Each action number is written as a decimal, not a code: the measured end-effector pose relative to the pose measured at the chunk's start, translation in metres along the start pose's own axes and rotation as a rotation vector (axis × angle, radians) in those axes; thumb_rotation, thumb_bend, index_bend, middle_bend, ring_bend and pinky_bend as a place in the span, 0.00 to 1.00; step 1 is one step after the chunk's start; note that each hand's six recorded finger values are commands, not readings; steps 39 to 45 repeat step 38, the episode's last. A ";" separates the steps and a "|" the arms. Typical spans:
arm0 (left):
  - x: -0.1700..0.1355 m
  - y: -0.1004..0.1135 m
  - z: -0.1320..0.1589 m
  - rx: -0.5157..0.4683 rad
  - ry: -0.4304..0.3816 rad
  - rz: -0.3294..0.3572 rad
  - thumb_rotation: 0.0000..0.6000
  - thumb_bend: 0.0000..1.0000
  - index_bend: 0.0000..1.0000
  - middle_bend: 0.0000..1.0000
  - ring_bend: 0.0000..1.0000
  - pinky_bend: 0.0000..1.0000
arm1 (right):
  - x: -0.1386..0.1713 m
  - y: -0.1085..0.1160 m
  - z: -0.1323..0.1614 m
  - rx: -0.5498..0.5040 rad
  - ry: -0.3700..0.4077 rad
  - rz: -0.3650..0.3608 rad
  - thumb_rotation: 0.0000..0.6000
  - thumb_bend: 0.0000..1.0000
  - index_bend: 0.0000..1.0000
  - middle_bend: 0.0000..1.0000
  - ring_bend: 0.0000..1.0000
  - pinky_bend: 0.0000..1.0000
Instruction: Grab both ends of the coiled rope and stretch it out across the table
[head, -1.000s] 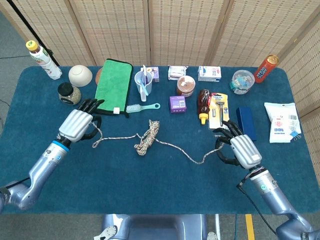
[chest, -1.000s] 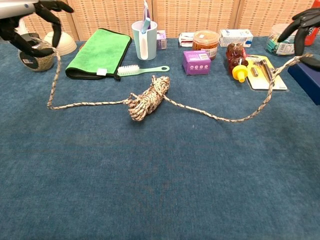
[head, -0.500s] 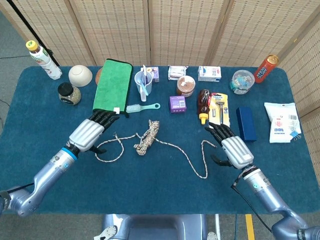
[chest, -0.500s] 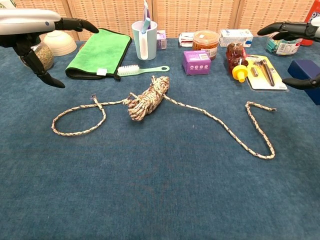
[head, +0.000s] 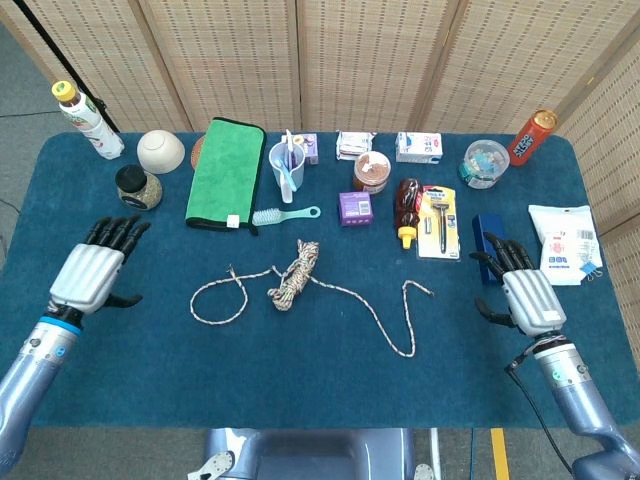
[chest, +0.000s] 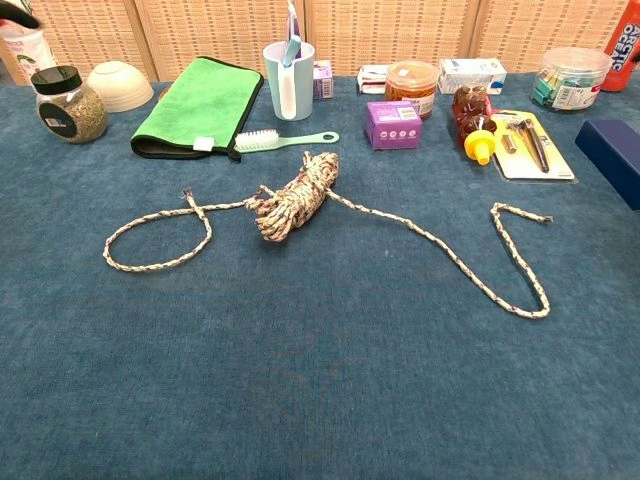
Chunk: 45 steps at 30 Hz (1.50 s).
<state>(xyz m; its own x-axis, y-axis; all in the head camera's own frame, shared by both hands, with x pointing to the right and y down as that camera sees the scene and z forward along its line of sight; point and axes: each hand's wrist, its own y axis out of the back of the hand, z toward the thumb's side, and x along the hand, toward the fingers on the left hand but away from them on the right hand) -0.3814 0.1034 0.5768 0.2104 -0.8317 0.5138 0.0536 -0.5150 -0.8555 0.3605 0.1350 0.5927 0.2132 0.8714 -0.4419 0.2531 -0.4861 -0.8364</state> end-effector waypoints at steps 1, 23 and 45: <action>-0.006 0.000 -0.007 0.003 0.021 0.007 0.93 0.03 0.00 0.00 0.00 0.00 | 0.002 0.000 -0.004 0.011 -0.012 0.000 1.00 0.38 0.23 0.01 0.00 0.00; -0.149 -0.011 -0.076 -0.021 0.288 0.103 0.93 0.03 0.00 0.00 0.00 0.00 | 0.073 0.022 -0.026 0.130 -0.163 -0.093 1.00 0.38 0.30 0.06 0.00 0.00; -0.163 -0.001 -0.056 -0.050 0.239 0.154 0.93 0.03 0.00 0.00 0.00 0.00 | 0.115 0.036 -0.031 0.135 -0.242 -0.163 1.00 0.38 0.32 0.07 0.00 0.00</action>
